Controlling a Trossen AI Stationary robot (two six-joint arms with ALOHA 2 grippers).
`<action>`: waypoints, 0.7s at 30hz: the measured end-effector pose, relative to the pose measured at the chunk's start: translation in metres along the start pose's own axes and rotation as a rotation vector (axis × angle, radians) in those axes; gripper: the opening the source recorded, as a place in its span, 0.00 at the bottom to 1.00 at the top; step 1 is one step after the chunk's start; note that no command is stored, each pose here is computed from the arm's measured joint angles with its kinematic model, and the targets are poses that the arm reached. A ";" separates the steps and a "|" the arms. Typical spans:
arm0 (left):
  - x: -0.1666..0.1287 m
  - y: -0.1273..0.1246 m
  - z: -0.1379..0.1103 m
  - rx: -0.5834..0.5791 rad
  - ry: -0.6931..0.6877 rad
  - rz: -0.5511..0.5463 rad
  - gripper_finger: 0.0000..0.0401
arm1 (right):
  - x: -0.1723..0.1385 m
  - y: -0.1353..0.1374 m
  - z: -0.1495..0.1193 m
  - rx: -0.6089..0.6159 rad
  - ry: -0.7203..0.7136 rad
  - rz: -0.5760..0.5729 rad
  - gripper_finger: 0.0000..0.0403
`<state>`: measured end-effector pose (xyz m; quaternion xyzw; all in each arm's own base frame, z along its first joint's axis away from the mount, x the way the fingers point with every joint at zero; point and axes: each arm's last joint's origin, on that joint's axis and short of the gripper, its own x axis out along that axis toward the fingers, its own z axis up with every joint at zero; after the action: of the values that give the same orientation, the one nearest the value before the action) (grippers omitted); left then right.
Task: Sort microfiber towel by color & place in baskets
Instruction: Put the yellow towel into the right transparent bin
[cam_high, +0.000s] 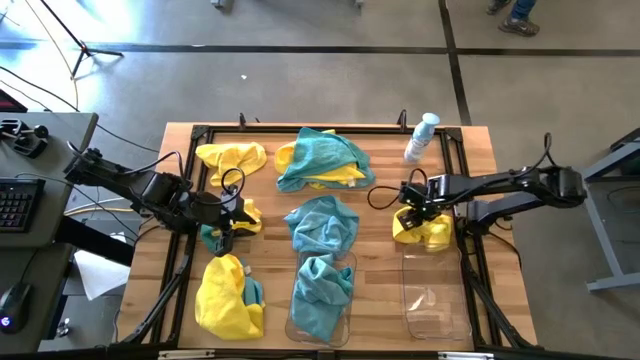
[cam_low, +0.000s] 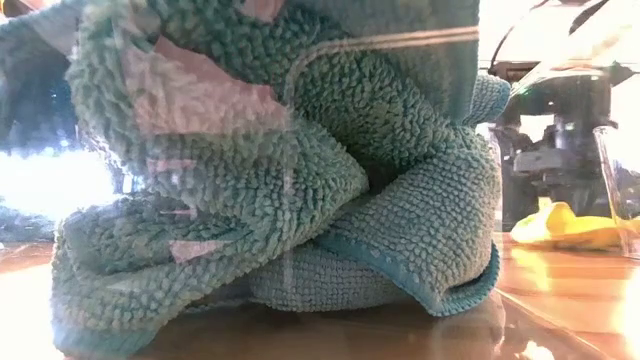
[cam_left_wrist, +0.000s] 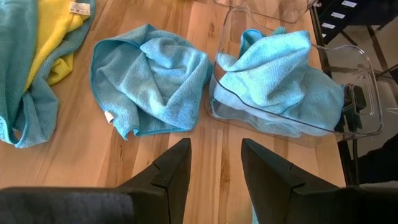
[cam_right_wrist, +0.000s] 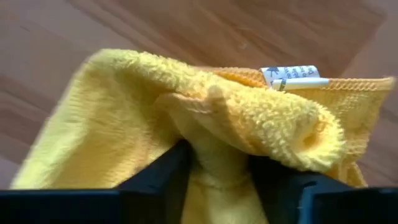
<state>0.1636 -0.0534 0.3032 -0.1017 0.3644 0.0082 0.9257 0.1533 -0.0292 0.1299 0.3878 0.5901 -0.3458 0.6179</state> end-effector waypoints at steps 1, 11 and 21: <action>0.000 0.000 0.000 0.000 -0.001 0.000 0.33 | 0.001 0.001 0.001 0.007 0.005 0.006 0.32; 0.000 0.000 0.000 -0.002 -0.004 -0.001 0.33 | -0.047 0.037 0.019 -0.034 -0.119 0.017 0.07; 0.000 0.000 0.000 -0.001 -0.003 0.000 0.33 | -0.169 0.077 0.009 -0.144 -0.364 -0.005 0.02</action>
<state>0.1638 -0.0533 0.3034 -0.1024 0.3630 0.0084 0.9261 0.2148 -0.0072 0.3042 0.2721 0.4927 -0.3689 0.7397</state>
